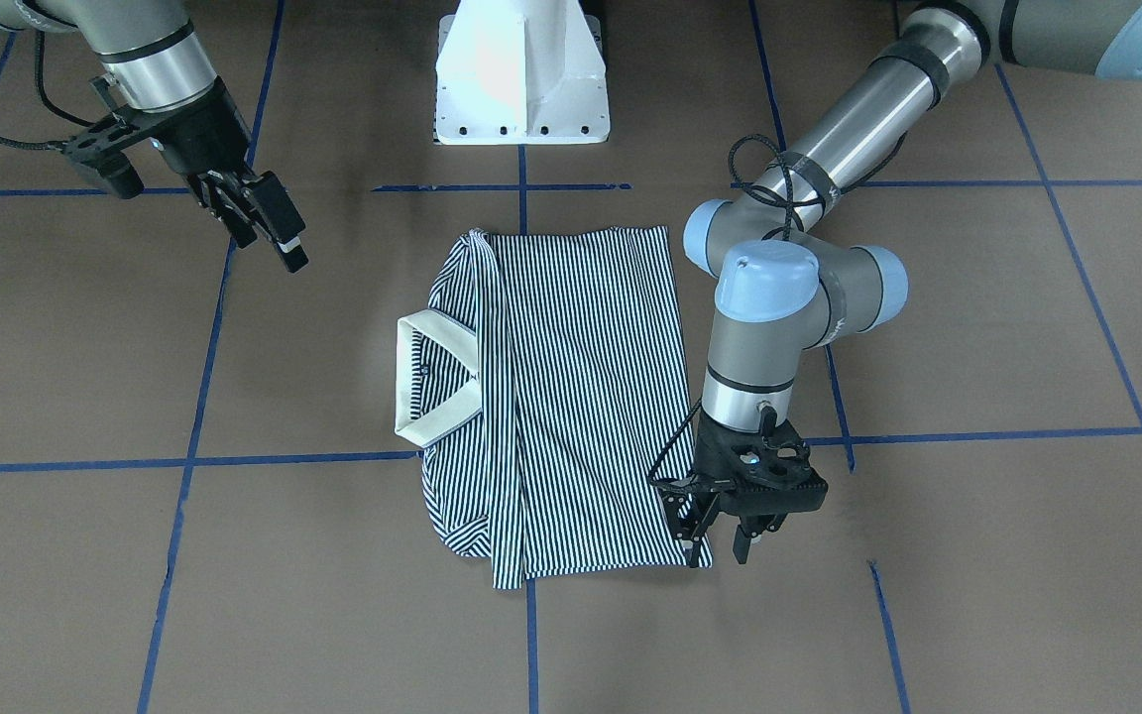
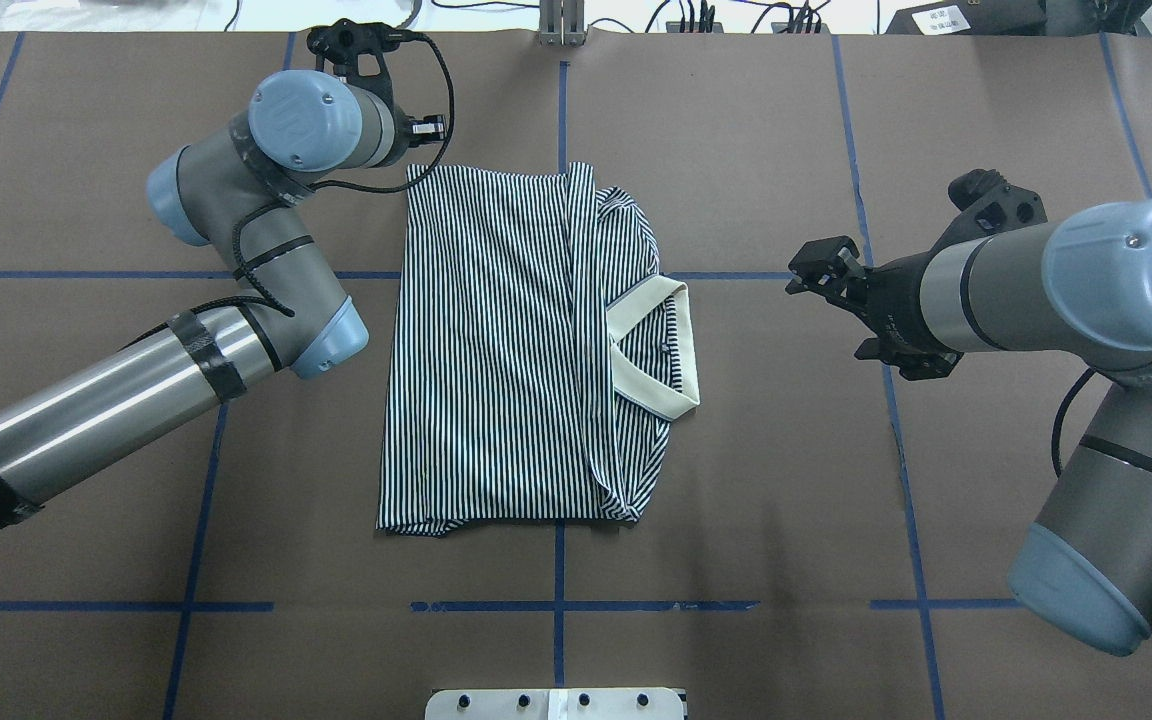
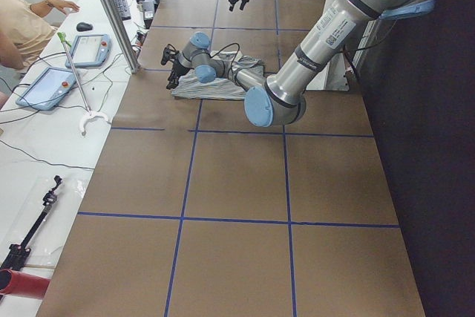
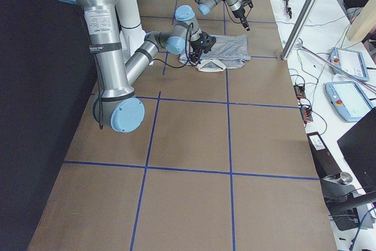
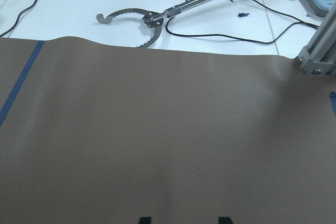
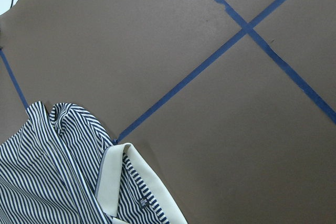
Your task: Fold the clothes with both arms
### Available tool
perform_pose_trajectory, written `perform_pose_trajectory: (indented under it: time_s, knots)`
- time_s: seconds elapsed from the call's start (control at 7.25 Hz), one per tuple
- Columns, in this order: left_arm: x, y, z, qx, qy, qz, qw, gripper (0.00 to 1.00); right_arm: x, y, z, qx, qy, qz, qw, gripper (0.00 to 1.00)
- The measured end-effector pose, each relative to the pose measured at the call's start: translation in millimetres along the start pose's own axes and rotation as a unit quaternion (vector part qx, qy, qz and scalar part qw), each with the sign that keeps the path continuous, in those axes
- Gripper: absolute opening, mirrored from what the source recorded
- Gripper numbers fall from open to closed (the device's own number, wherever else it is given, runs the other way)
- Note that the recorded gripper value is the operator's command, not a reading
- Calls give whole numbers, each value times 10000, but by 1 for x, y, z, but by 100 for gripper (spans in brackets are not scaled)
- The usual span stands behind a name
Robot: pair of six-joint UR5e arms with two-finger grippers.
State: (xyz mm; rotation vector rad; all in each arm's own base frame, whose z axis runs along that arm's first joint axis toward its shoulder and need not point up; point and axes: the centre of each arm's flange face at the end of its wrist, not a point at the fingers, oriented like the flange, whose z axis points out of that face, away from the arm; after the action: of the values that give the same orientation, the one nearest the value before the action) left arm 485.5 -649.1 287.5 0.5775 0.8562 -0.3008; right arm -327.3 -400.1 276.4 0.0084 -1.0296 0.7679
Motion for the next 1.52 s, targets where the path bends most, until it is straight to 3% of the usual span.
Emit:
perform_pose_trajectory:
  time_s: [0.28, 0.83, 1.24, 1.52]
  knots:
    - [-6, 11, -11, -238, 214, 18, 9995, 59, 0, -4, 6, 120, 24, -6, 9999, 100]
    - [-9, 15, -16, -327, 351, 30, 9988, 58, -23, 0, 28, 131, 32, -145, 9998, 100]
    - [-39, -12, -25, -551, 423, 147, 9975, 58, -41, 39, 37, -123, -14, -333, 9994, 100]
    - [-75, -21, -40, -705, 522, 248, 9958, 58, -45, 76, 60, -191, 71, -489, 9986, 100]
